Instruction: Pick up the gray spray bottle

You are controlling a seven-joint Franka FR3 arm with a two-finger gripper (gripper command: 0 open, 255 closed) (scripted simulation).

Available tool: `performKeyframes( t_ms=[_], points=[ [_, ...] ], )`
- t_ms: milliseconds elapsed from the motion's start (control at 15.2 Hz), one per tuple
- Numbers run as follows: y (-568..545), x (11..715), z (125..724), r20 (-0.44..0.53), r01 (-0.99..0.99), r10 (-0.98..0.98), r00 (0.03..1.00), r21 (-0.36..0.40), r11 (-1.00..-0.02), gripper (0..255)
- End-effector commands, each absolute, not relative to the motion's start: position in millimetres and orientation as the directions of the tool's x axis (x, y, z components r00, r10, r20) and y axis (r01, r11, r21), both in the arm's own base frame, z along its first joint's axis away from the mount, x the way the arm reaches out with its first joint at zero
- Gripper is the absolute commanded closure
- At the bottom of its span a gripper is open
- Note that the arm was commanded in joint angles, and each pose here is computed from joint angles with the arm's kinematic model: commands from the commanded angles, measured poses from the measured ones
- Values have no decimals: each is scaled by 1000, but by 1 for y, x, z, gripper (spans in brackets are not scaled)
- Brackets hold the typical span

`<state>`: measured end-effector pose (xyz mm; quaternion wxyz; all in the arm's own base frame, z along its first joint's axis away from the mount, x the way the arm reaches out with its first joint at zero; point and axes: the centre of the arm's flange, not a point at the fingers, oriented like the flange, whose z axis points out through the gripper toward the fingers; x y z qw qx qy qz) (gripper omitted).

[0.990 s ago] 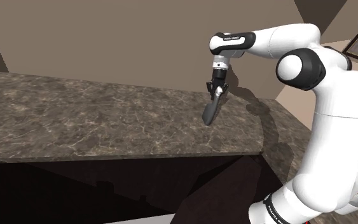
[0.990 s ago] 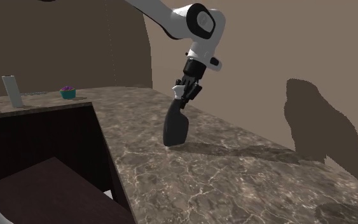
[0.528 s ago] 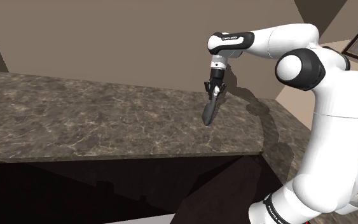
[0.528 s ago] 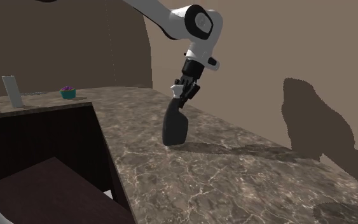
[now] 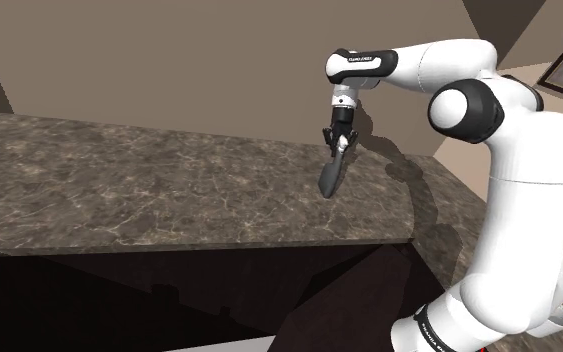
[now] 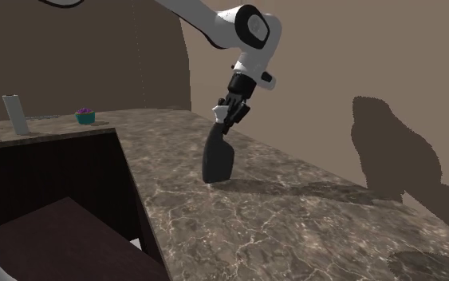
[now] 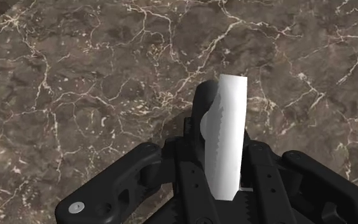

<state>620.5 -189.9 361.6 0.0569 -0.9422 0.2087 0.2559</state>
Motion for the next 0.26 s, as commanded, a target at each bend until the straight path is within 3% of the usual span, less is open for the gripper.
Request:
performKeyframes(
  t_ms=[0,198],
  points=[
    [-189,619,368,-516,-422,-362,777,1,-907,255],
    [-189,619,374,-516,-422,-362,777,1,-907,255]
  ],
)
